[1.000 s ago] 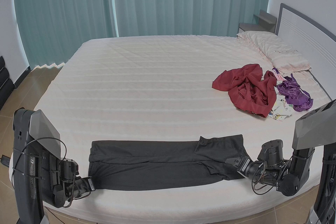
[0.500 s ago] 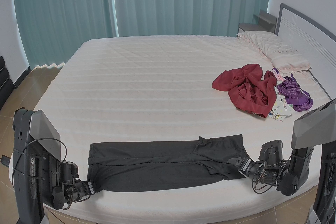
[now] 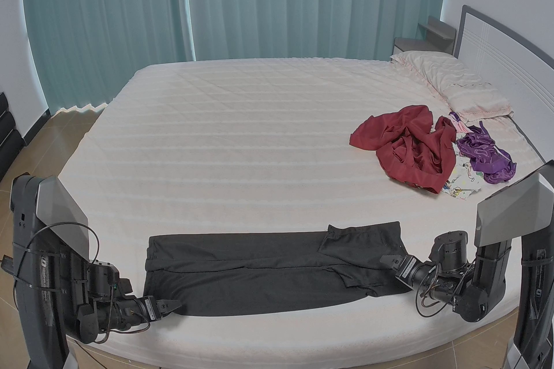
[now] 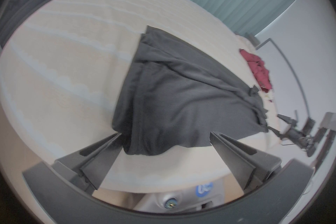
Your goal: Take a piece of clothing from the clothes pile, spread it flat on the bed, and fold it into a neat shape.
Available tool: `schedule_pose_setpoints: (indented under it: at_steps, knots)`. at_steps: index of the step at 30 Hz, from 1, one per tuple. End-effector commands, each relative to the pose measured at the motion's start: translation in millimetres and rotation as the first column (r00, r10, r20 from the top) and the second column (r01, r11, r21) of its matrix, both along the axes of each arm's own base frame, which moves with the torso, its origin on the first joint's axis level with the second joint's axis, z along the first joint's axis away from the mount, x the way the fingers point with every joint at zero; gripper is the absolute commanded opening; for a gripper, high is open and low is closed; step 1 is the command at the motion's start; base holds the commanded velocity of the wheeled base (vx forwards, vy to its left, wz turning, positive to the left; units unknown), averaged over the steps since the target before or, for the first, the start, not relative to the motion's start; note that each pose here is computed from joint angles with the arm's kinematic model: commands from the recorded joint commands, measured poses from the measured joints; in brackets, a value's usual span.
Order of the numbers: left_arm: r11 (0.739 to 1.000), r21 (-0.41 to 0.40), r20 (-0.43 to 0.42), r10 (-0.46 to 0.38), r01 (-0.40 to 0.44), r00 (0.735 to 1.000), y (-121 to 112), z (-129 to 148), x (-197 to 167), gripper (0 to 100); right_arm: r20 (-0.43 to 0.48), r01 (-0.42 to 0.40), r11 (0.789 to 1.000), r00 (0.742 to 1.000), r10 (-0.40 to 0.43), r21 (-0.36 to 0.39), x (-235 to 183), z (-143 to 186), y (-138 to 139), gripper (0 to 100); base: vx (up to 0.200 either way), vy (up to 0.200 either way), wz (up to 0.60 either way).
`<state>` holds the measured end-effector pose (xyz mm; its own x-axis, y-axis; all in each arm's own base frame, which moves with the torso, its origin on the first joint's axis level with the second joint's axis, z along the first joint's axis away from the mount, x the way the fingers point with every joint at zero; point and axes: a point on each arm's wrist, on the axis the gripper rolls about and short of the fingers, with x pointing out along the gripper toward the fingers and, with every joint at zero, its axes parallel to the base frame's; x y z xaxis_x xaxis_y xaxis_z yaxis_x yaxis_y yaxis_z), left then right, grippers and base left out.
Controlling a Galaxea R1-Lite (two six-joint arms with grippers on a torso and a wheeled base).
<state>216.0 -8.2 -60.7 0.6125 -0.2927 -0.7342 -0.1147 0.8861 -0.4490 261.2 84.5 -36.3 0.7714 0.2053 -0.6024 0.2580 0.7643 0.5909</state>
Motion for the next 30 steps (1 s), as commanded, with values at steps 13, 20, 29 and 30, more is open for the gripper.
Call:
schedule_pose_setpoints:
  at_steps: [13, 20, 29, 30]
  knots:
    - [0.995, -0.087, 0.054, 0.044, -0.039, 0.998, 14, 18, -1, 100, 0.044, -0.111, 0.987, 0.992, 0.117, -0.119, 6, -24, -8, 100, 0.0, 0.0, 0.0]
    - [0.995, -0.087, 0.054, 0.042, -0.038, 0.998, 14, 18, -1, 100, 0.073, -0.146, 0.976, 0.985, 0.159, -0.159, 14, -26, -7, 100, 0.0, 0.0, 0.0]
    - [0.996, -0.086, 0.056, 0.041, -0.036, 0.998, 14, 18, -1, 100, 0.062, -0.172, 0.97, 0.981, 0.185, -0.17, 11, -27, -7, 0, 0.0, 0.0, 0.0]
    - [0.996, -0.086, 0.056, 0.041, -0.036, 0.998, 14, 18, -1, 100, 0.062, -0.18, 0.968, 0.979, 0.193, -0.176, 11, -27, -8, 0, 0.0, 0.0, 0.0]
